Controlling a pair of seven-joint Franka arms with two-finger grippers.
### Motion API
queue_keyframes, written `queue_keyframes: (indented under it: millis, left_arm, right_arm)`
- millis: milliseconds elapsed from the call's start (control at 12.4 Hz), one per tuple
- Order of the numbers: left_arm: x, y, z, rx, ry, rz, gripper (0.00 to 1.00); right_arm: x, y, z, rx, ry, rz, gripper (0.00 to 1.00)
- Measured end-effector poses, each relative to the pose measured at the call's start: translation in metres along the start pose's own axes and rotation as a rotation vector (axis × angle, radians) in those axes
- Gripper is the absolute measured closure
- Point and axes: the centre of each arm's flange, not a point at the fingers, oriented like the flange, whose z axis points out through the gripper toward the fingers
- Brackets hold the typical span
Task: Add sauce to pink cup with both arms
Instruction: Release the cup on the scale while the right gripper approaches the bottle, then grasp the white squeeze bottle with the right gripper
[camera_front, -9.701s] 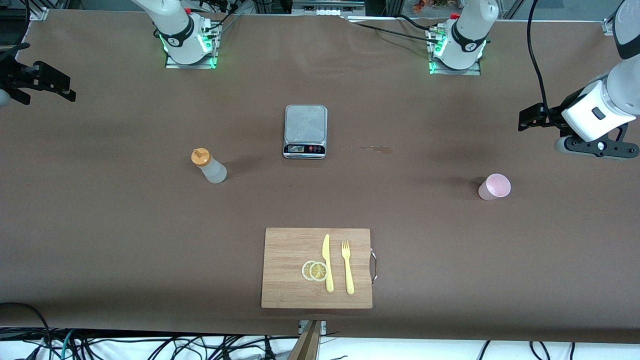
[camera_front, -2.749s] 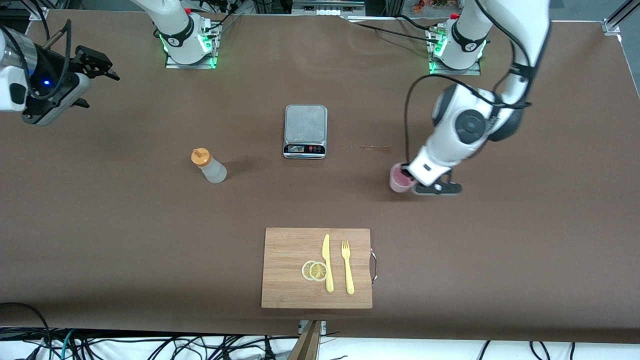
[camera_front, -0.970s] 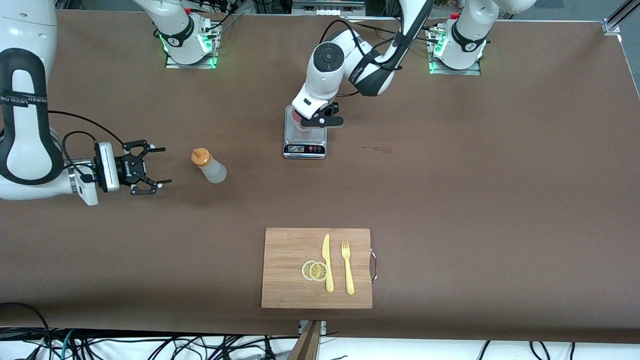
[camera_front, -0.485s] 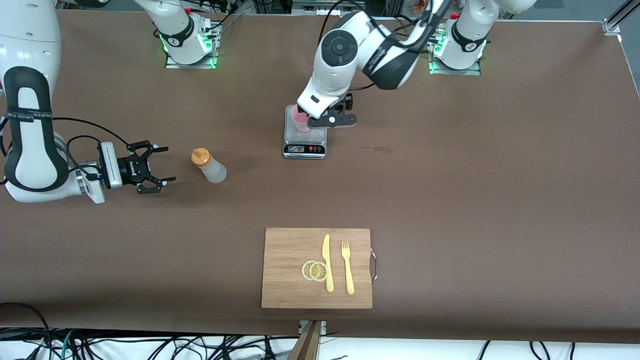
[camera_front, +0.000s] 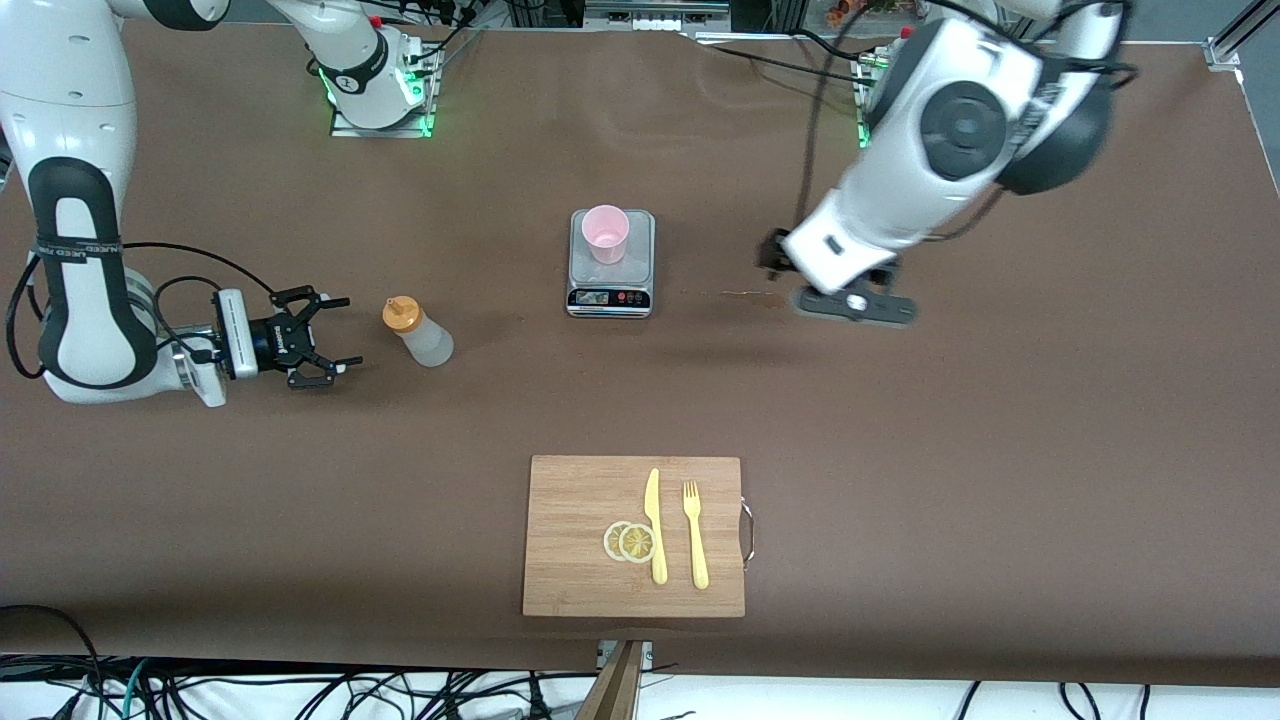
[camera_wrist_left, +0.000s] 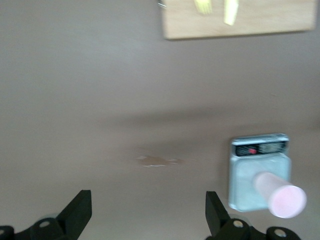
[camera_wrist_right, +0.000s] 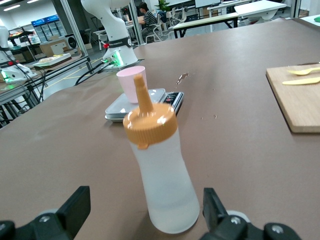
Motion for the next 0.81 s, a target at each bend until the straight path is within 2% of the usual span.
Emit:
queue_keyframes:
  millis: [243, 485, 808]
  left_arm:
    - [0.011, -0.090, -0.026, 0.029, 0.000, 0.012, 0.00]
    - [0.005, -0.182, -0.055, 0.012, -0.009, -0.040, 0.00]
    - [-0.012, -0.246, -0.071, -0.003, -0.046, -0.044, 0.00]
  right_arm:
    - [-0.020, -0.012, 0.025, -0.050, 0.051, -0.013, 0.00]
    - [-0.031, -0.021, 0.058, -0.086, 0.119, -0.045, 0.00]
    - [-0.025, -0.019, 0.093, -0.128, 0.193, -0.080, 0.00]
